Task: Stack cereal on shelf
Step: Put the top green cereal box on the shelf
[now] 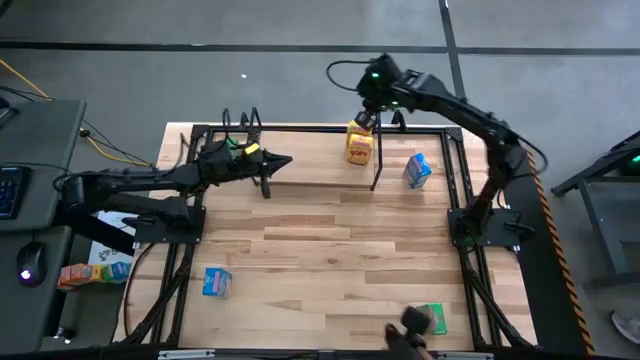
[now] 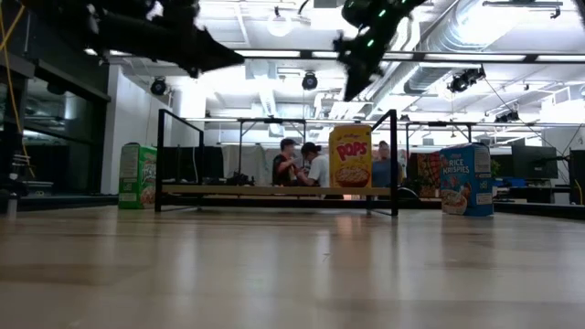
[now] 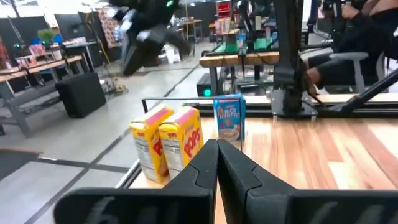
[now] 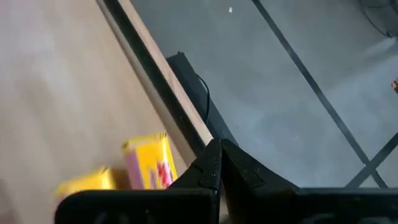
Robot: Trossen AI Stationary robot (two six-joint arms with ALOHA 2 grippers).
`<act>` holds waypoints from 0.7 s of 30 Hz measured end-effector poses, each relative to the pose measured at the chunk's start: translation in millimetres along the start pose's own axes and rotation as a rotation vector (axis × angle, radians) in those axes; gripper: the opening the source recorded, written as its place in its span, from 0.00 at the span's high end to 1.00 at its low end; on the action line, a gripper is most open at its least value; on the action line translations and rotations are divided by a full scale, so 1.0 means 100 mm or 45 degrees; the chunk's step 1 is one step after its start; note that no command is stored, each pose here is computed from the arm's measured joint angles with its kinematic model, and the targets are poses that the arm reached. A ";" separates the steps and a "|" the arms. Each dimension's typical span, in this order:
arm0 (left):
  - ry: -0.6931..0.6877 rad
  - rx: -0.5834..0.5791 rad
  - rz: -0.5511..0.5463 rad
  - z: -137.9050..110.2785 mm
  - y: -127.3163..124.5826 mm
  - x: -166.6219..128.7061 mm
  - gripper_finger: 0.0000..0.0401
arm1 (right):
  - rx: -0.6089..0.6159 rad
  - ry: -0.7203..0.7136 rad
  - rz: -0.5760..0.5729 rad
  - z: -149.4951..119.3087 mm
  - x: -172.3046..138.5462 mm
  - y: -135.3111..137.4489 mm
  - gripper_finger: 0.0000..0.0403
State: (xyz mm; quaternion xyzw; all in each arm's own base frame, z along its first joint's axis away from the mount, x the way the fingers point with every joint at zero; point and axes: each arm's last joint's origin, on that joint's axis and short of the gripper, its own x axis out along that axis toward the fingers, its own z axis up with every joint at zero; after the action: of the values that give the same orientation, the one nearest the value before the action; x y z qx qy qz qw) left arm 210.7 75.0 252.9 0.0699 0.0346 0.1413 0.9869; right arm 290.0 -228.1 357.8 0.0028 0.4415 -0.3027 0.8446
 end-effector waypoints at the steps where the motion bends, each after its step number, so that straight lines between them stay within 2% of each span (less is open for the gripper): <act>1: -0.004 0.000 0.003 0.04 0.01 -0.06 1.00 | 0.007 -0.017 0.000 -0.04 -0.12 -0.01 1.00; 4: -0.018 0.001 0.003 0.16 0.01 -0.27 1.00 | 0.046 -0.093 0.019 -0.25 -0.48 -0.02 1.00; 8: -0.129 -0.023 0.014 0.23 0.01 -0.49 1.00 | 0.105 -0.343 0.057 -0.65 -0.90 0.08 1.00; 13: -0.228 -0.066 0.087 0.17 0.01 -0.62 1.00 | 0.198 -0.619 0.130 -1.25 -1.11 0.28 1.00; 15: -0.217 -0.063 0.164 0.15 0.03 -0.63 1.00 | 0.238 -0.704 0.138 -1.45 -1.16 0.33 1.00; 18: -0.181 -0.082 0.364 0.18 0.08 -0.64 0.97 | 0.256 -0.806 0.142 -1.67 -1.21 0.39 1.00; 21: -0.044 -0.075 0.581 0.31 0.15 -0.67 0.89 | 0.260 -0.877 0.133 -1.81 -1.24 0.41 1.00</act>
State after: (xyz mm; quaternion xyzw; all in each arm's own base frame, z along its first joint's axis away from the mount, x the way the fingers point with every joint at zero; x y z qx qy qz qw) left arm 145.2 66.8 288.7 0.0495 -0.0034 0.3606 0.9314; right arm 123.7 -82.1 328.8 0.0077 0.0978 -0.2849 0.9535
